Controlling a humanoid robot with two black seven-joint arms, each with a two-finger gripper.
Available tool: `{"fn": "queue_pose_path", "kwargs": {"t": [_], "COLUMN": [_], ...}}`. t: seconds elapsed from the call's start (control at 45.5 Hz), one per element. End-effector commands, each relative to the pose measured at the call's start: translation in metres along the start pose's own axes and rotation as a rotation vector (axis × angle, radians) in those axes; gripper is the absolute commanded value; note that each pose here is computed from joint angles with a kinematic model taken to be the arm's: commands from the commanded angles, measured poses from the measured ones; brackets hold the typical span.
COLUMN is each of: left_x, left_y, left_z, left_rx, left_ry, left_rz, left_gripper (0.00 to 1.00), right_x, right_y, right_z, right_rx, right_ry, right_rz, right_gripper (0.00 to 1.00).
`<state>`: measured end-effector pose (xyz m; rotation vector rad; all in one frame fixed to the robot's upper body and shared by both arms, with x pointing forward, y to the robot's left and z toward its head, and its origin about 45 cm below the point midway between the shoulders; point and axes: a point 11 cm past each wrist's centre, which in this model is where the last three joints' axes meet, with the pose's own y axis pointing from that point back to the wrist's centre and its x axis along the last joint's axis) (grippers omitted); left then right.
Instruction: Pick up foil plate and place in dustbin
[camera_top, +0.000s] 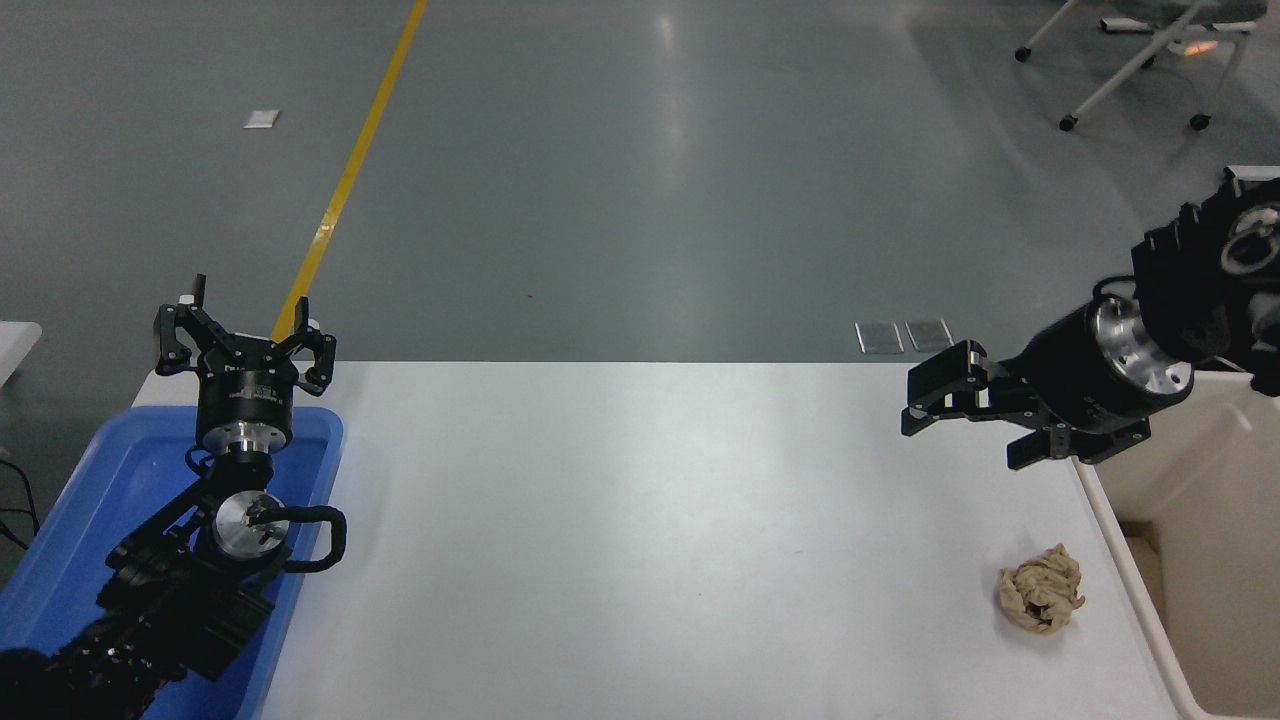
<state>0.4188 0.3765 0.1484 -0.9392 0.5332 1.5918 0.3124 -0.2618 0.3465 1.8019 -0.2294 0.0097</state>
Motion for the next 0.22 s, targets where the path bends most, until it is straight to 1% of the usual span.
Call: {"fn": "queue_pose_path", "kwargs": {"t": [0.0,0.11,0.198], "left_x": [0.0,0.0,0.0], "left_y": [0.0,0.0,0.0], "left_z": [0.0,0.0,0.0], "left_rx": [0.0,0.0,0.0], "left_ry": [0.0,0.0,0.0], "left_rz": [0.0,0.0,0.0], "left_gripper": [0.99,0.99,0.99], "right_x": [-0.007,-0.007,-0.006], "right_y": [0.014,0.013,0.014], "right_z": [-0.003,0.007,0.008], "right_rx": [-0.025,-0.111,-0.123], "right_ry": [0.028,0.039,0.033], "right_rz": [-0.027,-0.023,-0.023], "right_gripper": [1.0,1.0,1.0]}}
